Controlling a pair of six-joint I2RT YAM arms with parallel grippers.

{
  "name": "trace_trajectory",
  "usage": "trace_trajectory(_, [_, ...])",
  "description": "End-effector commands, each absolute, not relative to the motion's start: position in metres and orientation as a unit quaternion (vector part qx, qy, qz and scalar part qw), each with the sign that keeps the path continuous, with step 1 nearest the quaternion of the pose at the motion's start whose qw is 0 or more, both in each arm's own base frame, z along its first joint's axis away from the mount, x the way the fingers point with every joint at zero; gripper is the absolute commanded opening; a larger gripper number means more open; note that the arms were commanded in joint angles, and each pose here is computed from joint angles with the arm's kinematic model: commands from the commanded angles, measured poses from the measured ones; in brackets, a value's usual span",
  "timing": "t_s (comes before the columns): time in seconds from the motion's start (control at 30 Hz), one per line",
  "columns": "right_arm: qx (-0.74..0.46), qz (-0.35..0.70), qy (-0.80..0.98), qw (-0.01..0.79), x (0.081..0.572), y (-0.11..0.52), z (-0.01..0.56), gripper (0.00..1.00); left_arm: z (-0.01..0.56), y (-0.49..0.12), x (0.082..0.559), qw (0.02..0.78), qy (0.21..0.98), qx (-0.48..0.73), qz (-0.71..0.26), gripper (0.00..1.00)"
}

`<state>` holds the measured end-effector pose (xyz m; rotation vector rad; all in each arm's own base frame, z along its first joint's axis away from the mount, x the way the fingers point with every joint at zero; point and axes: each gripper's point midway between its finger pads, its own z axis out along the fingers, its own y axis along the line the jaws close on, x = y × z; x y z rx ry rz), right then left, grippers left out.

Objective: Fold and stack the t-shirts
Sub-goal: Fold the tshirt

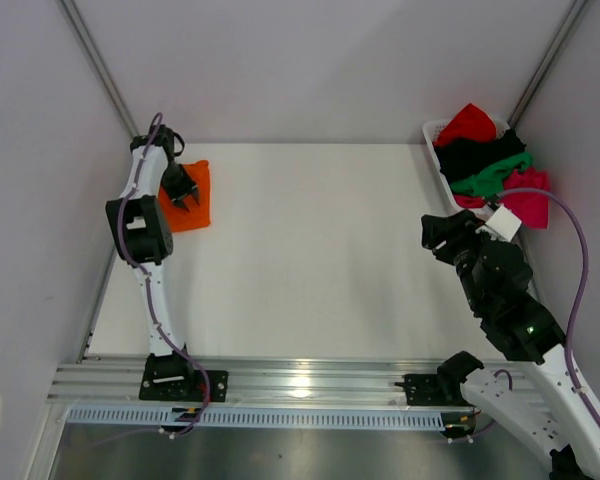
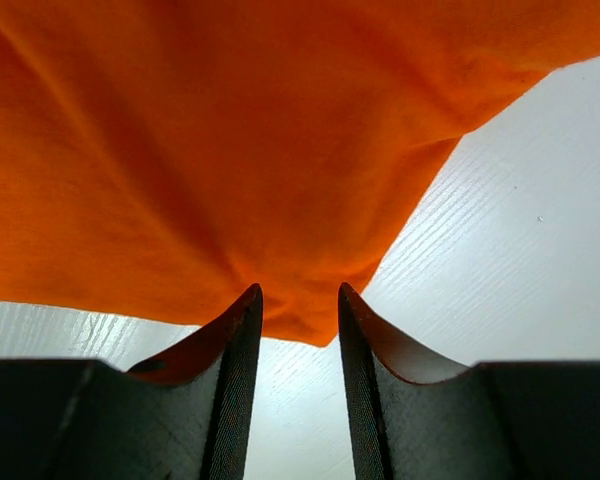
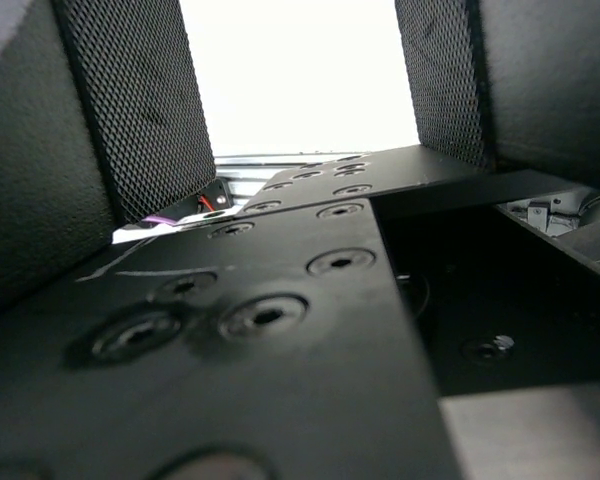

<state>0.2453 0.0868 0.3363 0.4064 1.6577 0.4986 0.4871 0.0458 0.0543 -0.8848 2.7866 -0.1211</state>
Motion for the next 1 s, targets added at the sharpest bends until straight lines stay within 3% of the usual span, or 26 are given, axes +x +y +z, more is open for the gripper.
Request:
trace_trajectory(0.0, [0.178,0.21,0.716,0.642,0.245,0.082,0.345,0.57,0.089,0.054,0.489,0.144,0.94,-0.309,-0.035,0.4])
trace_trajectory(0.37, [0.17,0.211,0.715,0.644,0.25,0.086,0.358,0.57,0.112,0.083,0.511,0.202,0.937,-0.286,-0.003,0.43])
trace_trajectory(0.97, [0.165,0.229,0.719,0.636,0.26,0.1,0.375,0.57,0.069,0.128,0.5,0.16,0.956,-0.241,0.043,0.5])
